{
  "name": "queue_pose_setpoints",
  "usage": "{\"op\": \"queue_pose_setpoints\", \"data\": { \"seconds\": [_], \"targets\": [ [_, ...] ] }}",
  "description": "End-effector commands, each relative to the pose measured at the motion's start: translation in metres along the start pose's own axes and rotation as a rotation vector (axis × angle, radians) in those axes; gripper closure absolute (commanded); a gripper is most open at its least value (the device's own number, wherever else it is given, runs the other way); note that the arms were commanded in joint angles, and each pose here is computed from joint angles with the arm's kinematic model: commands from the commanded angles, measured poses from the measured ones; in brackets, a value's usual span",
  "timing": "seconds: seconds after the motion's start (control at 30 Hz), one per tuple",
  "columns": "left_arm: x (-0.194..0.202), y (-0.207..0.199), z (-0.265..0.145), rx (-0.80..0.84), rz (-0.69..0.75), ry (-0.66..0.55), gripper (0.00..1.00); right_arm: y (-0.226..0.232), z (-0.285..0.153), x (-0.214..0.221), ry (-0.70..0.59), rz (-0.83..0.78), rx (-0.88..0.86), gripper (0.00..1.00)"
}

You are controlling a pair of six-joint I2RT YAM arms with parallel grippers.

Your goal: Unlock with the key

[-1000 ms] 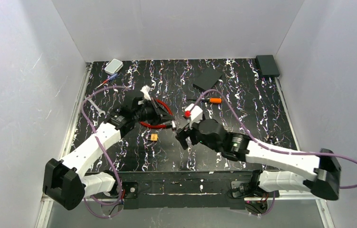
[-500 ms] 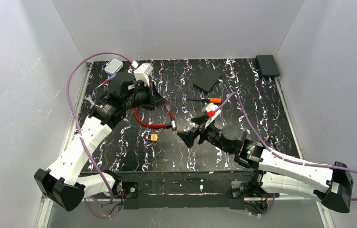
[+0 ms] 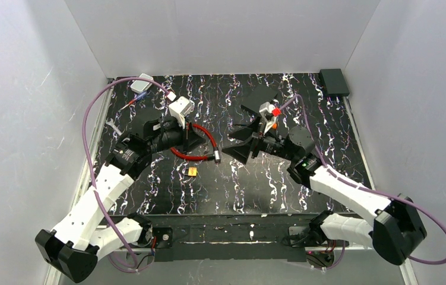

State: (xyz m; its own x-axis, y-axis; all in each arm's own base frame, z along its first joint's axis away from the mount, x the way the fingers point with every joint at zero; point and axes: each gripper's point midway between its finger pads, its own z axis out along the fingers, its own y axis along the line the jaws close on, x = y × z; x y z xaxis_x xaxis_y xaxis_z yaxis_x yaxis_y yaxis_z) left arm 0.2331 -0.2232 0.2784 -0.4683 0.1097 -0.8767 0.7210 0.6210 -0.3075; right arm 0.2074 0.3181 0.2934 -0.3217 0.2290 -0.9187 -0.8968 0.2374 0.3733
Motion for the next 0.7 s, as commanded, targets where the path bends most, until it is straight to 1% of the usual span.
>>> {"op": "queue_pose_setpoints", "data": {
  "seconds": [0.0,0.07,0.33,0.67],
  "targets": [
    [-0.012,-0.012,-0.005,0.067,0.051,-0.071,1.0,0.042,0.013,-0.03,-0.043,-0.033,-0.245,0.16],
    [-0.011,-0.01,-0.006,0.051,0.044,-0.074,1.0,0.041,0.016,-0.027,-0.034,-0.022,-0.266,0.18],
    [-0.012,-0.018,-0.007,0.093,0.022,-0.094,1.0,0.038,0.025,-0.018,-0.016,-0.001,-0.306,0.22],
    [-0.012,-0.019,-0.006,0.094,0.004,-0.098,1.0,0.025,0.041,-0.01,0.013,0.022,-0.307,0.23]
  ]
}}
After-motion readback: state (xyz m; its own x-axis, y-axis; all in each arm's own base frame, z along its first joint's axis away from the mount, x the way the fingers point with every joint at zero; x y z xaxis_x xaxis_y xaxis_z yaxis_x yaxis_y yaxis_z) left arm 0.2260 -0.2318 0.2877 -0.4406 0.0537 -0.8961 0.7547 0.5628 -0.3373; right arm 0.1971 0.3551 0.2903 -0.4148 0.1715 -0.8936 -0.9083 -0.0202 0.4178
